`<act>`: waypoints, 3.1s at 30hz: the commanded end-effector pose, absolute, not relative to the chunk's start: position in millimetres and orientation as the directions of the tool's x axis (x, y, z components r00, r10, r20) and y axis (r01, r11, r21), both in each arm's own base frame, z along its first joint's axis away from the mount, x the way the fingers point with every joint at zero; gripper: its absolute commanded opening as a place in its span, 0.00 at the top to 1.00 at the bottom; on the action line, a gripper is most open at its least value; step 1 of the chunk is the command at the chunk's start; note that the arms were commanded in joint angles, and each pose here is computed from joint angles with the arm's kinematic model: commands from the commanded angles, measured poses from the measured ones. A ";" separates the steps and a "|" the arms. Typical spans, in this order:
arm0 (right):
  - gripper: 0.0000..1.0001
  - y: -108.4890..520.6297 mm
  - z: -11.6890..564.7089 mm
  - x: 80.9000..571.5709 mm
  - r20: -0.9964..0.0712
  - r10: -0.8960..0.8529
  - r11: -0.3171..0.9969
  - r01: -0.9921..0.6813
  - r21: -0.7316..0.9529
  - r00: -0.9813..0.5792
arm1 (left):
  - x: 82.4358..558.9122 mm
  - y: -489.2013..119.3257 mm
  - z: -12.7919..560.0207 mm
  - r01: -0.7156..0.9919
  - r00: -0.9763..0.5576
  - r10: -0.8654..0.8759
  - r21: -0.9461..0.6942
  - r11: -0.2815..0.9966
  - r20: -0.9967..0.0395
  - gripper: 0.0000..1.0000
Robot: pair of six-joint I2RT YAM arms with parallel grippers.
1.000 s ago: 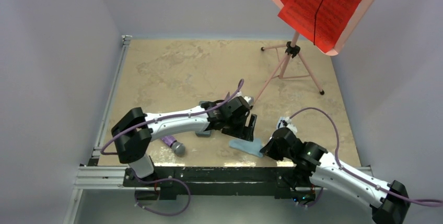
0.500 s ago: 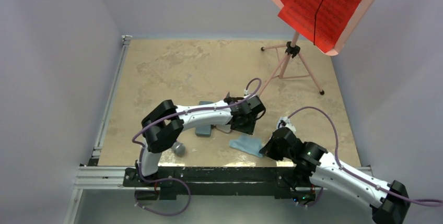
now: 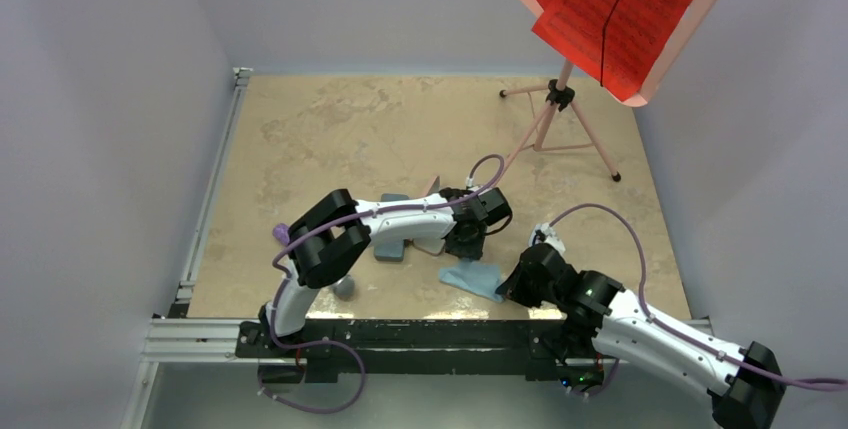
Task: Organize the sunglasses
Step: Pick up the glasses cleaning cloth from the corner of the board, then fold the glasses cleaning cloth at the center of the board.
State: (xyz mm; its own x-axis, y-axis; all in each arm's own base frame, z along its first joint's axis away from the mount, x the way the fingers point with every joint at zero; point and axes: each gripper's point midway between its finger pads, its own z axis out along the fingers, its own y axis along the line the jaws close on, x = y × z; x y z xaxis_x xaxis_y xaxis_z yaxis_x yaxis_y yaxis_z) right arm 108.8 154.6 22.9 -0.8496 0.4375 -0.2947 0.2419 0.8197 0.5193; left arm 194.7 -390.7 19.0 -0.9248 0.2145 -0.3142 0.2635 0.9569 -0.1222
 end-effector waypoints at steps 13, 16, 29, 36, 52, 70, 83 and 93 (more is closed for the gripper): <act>1.00 164.3 31.2 116.0 -0.307 0.434 0.807 0.215 0.550 -0.847 | 184.9 -396.9 6.3 0.219 -0.945 0.180 -0.120 0.968 -0.272 0.94; 1.00 164.8 33.1 117.1 -0.314 0.430 0.809 0.208 0.550 -0.846 | 185.8 -399.6 14.3 0.222 -0.943 0.178 -0.136 0.965 -0.282 1.00; 1.00 167.9 52.2 129.8 -0.370 0.404 0.832 0.168 0.529 -0.836 | 185.8 -393.3 74.0 0.257 -0.909 0.145 -0.252 0.933 -0.391 1.00; 1.00 173.2 55.8 131.5 -0.365 0.388 0.837 0.158 0.523 -0.846 | 184.1 -388.7 67.8 0.260 -0.912 0.162 -0.226 0.939 -0.377 1.00; 1.00 173.9 63.0 145.1 -0.422 0.327 0.886 0.119 0.448 -0.846 | 175.2 -347.5 78.3 0.154 -0.913 0.051 -0.227 0.962 -0.405 1.00; 1.00 174.3 55.5 164.7 -0.457 0.256 0.944 0.117 0.310 -0.852 | 183.9 -343.9 58.8 0.122 -0.913 0.058 -0.135 0.983 -0.404 1.00; 1.00 173.1 37.6 165.4 -0.418 0.268 0.952 0.172 0.253 -0.868 | 185.9 -346.2 48.2 0.137 -0.917 0.090 -0.094 0.986 -0.389 1.00; 1.00 176.2 31.8 175.9 -0.440 0.260 0.958 0.171 0.231 -0.859 | 189.6 -342.0 40.2 0.116 -0.918 0.090 -0.044 0.992 -0.385 0.99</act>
State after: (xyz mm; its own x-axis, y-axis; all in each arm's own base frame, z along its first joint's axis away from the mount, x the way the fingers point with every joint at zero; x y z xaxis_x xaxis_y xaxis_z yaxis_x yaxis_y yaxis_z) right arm 153.4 163.1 17.6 -0.8953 0.2323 -0.3801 0.1695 0.9667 0.1916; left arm 187.3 -341.7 37.3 -0.9285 0.0784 -0.3630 0.1170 0.9895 -0.0855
